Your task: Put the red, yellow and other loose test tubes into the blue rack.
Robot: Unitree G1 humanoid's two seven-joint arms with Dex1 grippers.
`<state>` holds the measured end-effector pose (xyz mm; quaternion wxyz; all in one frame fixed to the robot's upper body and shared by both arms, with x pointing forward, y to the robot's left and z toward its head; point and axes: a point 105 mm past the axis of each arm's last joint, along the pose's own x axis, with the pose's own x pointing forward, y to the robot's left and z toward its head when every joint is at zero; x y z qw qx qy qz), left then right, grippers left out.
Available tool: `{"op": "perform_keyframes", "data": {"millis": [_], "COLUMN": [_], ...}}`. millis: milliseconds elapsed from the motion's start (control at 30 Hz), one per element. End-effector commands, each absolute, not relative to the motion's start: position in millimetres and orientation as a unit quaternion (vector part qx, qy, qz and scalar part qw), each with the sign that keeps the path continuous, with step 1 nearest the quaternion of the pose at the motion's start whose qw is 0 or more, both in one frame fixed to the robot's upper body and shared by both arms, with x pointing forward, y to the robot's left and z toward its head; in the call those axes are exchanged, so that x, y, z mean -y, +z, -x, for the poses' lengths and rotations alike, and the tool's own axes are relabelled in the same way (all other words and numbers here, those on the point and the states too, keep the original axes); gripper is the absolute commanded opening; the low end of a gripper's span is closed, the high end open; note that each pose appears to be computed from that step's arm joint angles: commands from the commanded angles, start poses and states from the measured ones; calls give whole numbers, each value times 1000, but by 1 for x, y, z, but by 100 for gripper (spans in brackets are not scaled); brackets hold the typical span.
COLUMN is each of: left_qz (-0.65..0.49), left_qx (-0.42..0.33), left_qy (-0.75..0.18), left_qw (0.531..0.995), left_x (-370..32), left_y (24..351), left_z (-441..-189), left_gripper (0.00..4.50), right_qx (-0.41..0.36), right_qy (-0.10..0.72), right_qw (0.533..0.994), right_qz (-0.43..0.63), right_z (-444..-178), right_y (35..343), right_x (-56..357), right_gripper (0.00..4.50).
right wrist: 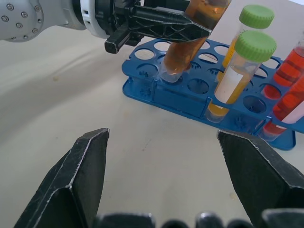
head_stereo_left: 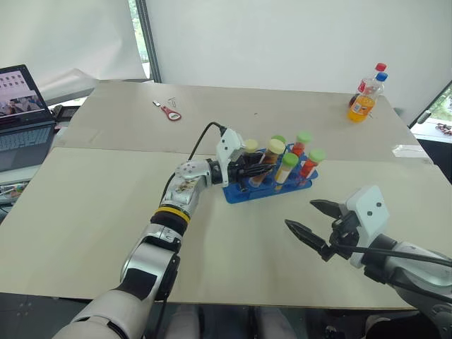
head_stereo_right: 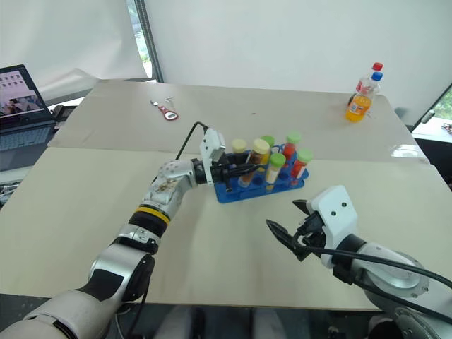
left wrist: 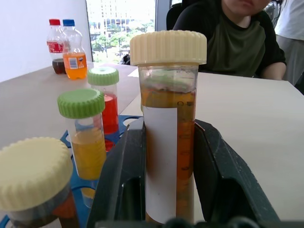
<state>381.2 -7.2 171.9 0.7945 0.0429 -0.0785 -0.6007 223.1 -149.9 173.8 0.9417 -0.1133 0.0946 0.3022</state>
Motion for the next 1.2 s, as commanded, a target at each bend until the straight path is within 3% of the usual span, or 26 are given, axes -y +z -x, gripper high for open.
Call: {"op": "perform_keyframes", "data": {"millis": [33,633,1200], "left_qz": [-61,-53,-43], "left_qx": [103,98,80], "left_qy": [-599,-557,-538], "left_qw": [792,823,838], "left_x": [11,9,2], "left_y": [184,163,148], "left_z": [-384,-390,-391], "left_gripper": [87,86,86], "right_qx": [-78,-79,-1], "right_qy": [297,280,308], "right_qw": [943,950,948], "right_qz": [126,118,77], "right_z": [-219,-222,-223], "right_y": [183,188,213], "right_x": [150,152,136], "right_gripper": [404,404,404]}}
